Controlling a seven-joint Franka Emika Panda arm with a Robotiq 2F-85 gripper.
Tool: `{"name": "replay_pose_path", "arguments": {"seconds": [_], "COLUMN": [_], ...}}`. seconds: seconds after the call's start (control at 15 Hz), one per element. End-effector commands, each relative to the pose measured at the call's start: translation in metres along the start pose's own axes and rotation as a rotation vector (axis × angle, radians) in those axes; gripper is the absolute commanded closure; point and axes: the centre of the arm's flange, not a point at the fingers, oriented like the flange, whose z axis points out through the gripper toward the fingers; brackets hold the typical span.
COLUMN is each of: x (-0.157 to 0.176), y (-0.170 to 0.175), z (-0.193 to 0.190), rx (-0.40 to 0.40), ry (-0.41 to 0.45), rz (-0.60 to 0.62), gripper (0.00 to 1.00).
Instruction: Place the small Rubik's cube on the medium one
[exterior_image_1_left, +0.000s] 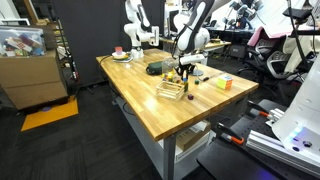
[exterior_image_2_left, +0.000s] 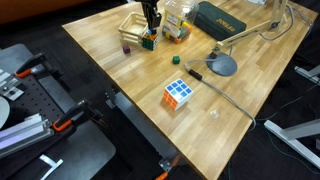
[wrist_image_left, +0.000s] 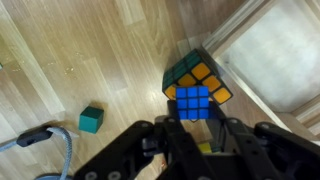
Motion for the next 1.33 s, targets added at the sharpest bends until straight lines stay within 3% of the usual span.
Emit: {"name": "replay_pose_path", "arguments": {"seconds": [0.0,0.13,0.2,0.27,0.67,0.87,0.93,1.27], "x": [0.015,0.016,0.015,0.013,-0.013,-0.036,-0.019,-0.029], "y": [-0.004,-0.005,-0.006,-0.007,-0.015,-0.014,-0.021,-0.019], "z": [0.004,0.004,0.005,0.006,0.006,0.001,0.013,0.006], "rx": [0.047,0.054,0.06,0.059,0.065,0.051,0.044,0.048], "ry": [0.015,0.015,0.011,0.008,-0.002,0.0,-0.023,-0.018], "rz": [-0.011,-0.018,-0.024,-0.032,-0.073,-0.097,-0.074,-0.078], "gripper": [0.92,0.91,0.42,0.41,0.02,0.0,0.0,0.0]}}
